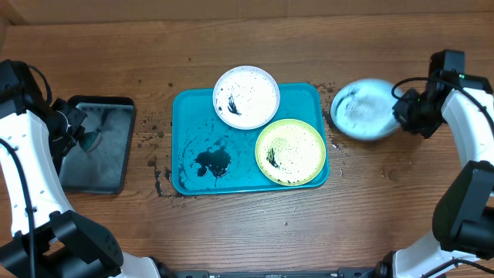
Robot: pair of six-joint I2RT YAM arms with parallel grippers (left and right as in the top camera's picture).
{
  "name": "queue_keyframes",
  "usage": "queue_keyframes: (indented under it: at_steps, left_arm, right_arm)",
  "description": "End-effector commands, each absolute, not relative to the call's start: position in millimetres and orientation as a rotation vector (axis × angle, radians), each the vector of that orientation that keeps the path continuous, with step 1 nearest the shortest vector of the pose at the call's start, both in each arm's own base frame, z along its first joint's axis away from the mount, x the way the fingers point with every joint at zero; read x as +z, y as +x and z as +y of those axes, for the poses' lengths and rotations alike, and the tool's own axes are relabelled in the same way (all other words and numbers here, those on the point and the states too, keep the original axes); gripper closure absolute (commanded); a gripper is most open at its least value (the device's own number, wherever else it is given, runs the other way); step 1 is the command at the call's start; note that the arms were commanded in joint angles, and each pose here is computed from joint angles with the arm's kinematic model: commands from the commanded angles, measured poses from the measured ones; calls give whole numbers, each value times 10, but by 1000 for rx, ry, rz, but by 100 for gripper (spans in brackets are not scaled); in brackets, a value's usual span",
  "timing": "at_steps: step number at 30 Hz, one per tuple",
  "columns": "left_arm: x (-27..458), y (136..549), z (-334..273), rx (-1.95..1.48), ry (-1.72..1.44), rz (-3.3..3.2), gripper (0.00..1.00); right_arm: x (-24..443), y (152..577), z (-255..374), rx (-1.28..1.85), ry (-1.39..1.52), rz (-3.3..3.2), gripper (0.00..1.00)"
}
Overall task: Clean dirty plates on tray and stack at the side
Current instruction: 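Carry the light-blue plate to the table right of the teal tray, then grasp the white plate rim with the right gripper and lift it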
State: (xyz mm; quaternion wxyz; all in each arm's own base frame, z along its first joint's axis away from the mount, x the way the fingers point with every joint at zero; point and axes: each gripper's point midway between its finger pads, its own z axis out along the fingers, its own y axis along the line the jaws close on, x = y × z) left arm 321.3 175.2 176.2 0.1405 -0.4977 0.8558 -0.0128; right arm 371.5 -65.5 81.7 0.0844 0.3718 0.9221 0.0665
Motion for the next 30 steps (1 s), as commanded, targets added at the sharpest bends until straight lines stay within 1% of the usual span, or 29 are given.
queue_keyframes:
  at_steps: [1,5,6,8,10,11,12,16,19,21,26,28,30]
  left_arm:
    - [1746,3217,1744,-44,-1419,2487,96]
    - [1750,3243,1714,-76,-1412,2486,96]
    - [1751,3249,1704,-86,-1410,2487,96]
    - [1751,3250,1703,-87,-1410,2487,96]
    - [1751,3253,1704,-87,-1405,2488,96]
    - [1753,3259,1700,-91,-1403,2488,96]
    - [1754,3268,1694,-96,-1397,2489,96]
    - [1761,3327,1626,-114,-1338,2509,96]
    - [1762,3369,1556,-118,-1309,2522,95]
    - [1767,3404,1511,-121,-1282,2530,96]
    - [1753,3437,1345,-129,-1229,2574,96]
    - [1735,3446,1258,-133,-1196,2601,96]
    - [1723,3463,1158,-134,-1144,2634,96]
  right_arm:
    - [903,3832,-450,372,987,2759,70]
    - [1149,3985,-155,570,796,2753,57]
    - [1246,4033,-57,620,734,2744,52]
    - [1459,4131,197,732,581,2718,38]
    - [1656,4217,509,824,441,2686,19]
    - [1706,4257,650,837,382,2672,11]
    - [1737,4301,790,837,319,2656,9]
    - [1622,4476,1233,616,142,2633,9]
    - [1398,4551,1510,428,134,2637,9]
    - [1224,4581,1710,372,150,2640,9]
    - [813,4694,1993,342,301,2631,9]
    - [698,4746,2058,385,365,2628,11]
    - [614,4780,2179,464,354,2633,14]
